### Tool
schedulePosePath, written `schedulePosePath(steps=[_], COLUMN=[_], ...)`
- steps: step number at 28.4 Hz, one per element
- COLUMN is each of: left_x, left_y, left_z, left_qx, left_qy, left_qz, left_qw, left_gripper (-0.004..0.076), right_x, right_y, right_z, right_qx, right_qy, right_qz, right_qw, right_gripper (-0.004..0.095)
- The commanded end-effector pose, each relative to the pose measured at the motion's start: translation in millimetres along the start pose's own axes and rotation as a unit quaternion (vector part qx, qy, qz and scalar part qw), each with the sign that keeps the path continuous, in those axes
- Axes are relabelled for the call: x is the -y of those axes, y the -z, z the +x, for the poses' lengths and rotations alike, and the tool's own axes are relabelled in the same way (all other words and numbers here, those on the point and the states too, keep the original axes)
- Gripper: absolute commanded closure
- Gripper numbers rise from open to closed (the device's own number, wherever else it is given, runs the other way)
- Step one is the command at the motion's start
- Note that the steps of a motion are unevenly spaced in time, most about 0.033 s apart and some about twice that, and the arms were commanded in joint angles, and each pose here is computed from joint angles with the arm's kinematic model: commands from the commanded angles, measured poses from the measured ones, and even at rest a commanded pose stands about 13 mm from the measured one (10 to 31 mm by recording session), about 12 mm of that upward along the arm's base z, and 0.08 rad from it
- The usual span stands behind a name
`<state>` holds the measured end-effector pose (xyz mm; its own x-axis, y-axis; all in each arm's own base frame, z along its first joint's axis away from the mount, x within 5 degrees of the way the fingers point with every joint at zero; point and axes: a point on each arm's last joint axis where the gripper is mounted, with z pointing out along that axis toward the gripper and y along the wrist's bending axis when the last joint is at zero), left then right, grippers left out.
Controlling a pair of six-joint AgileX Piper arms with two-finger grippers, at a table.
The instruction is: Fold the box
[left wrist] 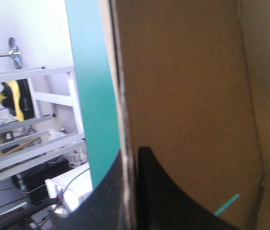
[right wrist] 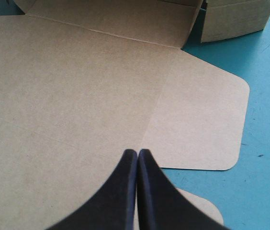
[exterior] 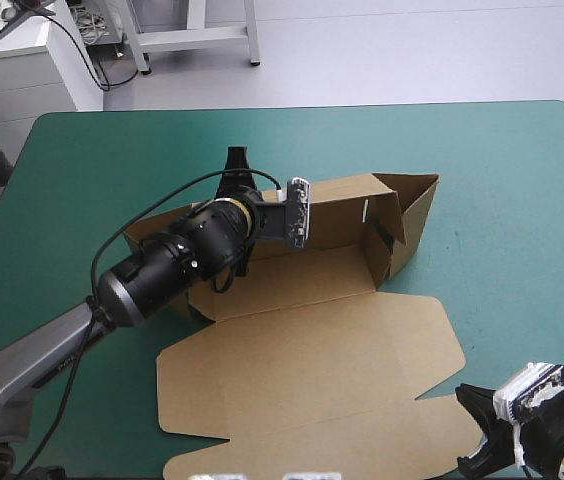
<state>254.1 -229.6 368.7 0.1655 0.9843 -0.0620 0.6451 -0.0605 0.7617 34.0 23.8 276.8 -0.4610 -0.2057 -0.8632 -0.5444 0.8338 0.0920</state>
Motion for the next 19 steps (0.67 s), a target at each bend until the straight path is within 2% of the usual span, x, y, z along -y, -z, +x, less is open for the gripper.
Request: schedulePosePath(steps=[1, 8, 14, 19], left_x=[5, 39, 54, 64], left_y=[11, -4, 12, 14], left_z=[-9, -12, 6, 13], left_qx=[0.02, 0.029, 0.062, 0.07], left_qy=[-0.029, -0.077, -0.098, -0.086], left_qz=[-0.064, -0.115, -0.151, -0.148], left_qw=[0.997, 0.99, 0.982, 0.983], left_gripper=[0.0732, 0.0732, 0.0732, 0.0732], right_x=[-1, -1, -1, -1], right_y=[4, 4, 4, 4], right_z=[-13, -13, -13, -13], right_qx=[0.04, 0.04, 0.041, 0.041], right_qy=[0.001, 0.001, 0.001, 0.0], right_qz=[-0.003, -0.003, -0.003, -0.003], right_qw=[0.999, 0.999, 0.999, 0.999], right_gripper=[0.0925, 0.0925, 0.0925, 0.0925])
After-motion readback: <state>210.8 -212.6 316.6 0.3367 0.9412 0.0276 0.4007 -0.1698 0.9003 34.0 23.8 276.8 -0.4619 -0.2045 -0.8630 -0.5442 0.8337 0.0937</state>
